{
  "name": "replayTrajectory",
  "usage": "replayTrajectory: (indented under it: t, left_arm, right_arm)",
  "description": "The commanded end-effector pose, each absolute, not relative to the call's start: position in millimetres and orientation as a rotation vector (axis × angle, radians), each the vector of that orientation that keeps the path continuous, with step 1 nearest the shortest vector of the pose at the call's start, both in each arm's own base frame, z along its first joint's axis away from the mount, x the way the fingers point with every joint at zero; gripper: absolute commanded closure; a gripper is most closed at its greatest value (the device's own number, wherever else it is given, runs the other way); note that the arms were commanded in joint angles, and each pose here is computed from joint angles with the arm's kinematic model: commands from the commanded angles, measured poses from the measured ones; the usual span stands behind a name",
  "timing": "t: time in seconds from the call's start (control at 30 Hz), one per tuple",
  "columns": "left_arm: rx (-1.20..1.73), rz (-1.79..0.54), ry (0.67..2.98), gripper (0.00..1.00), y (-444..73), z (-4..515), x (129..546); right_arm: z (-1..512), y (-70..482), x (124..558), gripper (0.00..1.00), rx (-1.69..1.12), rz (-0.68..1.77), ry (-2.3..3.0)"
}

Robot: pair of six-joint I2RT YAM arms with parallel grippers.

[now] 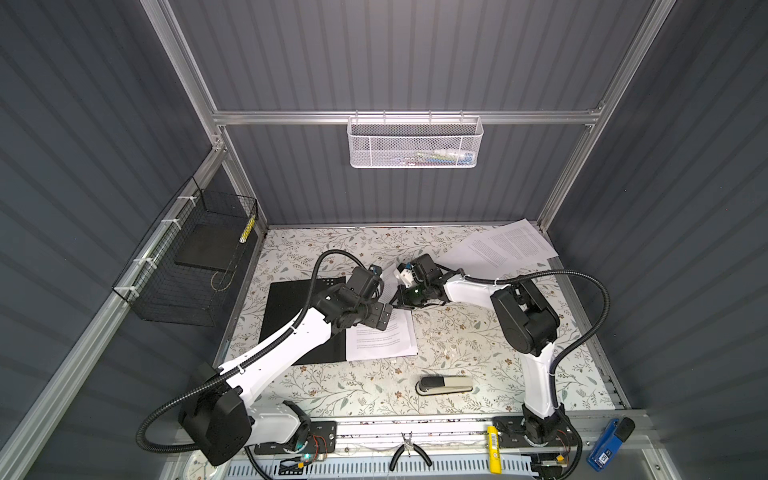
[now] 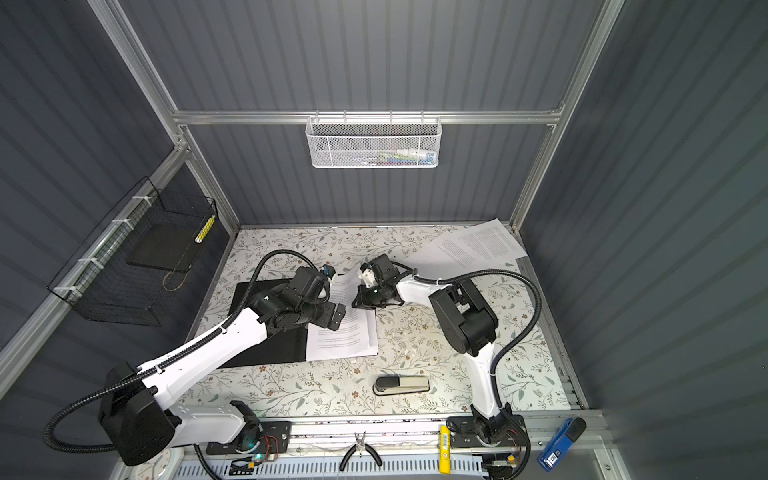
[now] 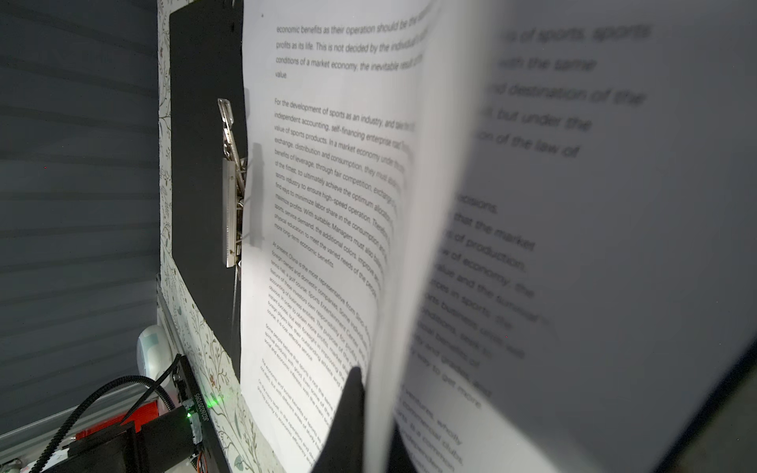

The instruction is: Put the files into the folder

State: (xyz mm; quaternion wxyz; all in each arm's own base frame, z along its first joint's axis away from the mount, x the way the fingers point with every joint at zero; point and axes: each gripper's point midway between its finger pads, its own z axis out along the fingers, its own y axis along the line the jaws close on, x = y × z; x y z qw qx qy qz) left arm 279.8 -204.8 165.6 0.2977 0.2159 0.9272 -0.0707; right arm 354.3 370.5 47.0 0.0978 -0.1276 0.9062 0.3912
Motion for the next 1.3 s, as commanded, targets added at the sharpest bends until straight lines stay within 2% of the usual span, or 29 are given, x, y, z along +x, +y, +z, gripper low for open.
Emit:
replayTrajectory:
  t: [0.0, 0.3, 0.6, 0.7, 0.73, 0.77, 0.87, 1.0, 1.27]
  left_arm:
    - [0.562, -0.211, 2.467, 0.0, -207.5, 172.5, 282.1]
    - [0.564, -0.214, 2.469, 0.0, -208.0, 172.1, 281.9]
    - [0.566, -0.222, 2.46, 0.0, -208.1, 175.0, 281.2]
    - [0.564, -0.222, 2.457, 0.0, -207.6, 175.9, 281.0]
    - [0.565, -0.222, 2.456, 0.0, -207.2, 176.1, 280.5]
    - [0.565, -0.224, 2.454, 0.0, -207.3, 176.5, 280.3]
    - [0.566, -0.229, 2.45, 0.0, -207.6, 177.8, 280.1]
    - [0.568, -0.242, 2.448, 0.0, -209.2, 178.8, 279.7]
    - [0.571, -0.239, 2.445, 0.0, -208.9, 178.9, 279.7]
  right_arm:
    - [55.1, 376.8, 354.6, 0.86, -0.406, 1.18, 2.659]
    - [59.3, 374.1, 355.3, 0.71, -0.4, 1.156, 2.653]
    - [68.4, 347.6, 360.1, 0.48, -0.376, 0.962, 2.653]
    - [70.2, 320.4, 367.6, 0.35, -0.301, 0.833, 2.668]
    - [70.4, 303.9, 374.2, 0.09, -0.249, 0.755, 2.667]
    - [69.8, 287.2, 379.7, 0.01, -0.197, 0.692, 2.669]
    - [66.8, 233.7, 398.4, 0.01, 0.019, 0.572, 2.692]
    - [67.6, 181.7, 424.2, 0.01, 0.232, 0.532, 2.667]
    - [59.3, 140.6, 477.2, 0.01, 0.402, 0.474, 2.67]
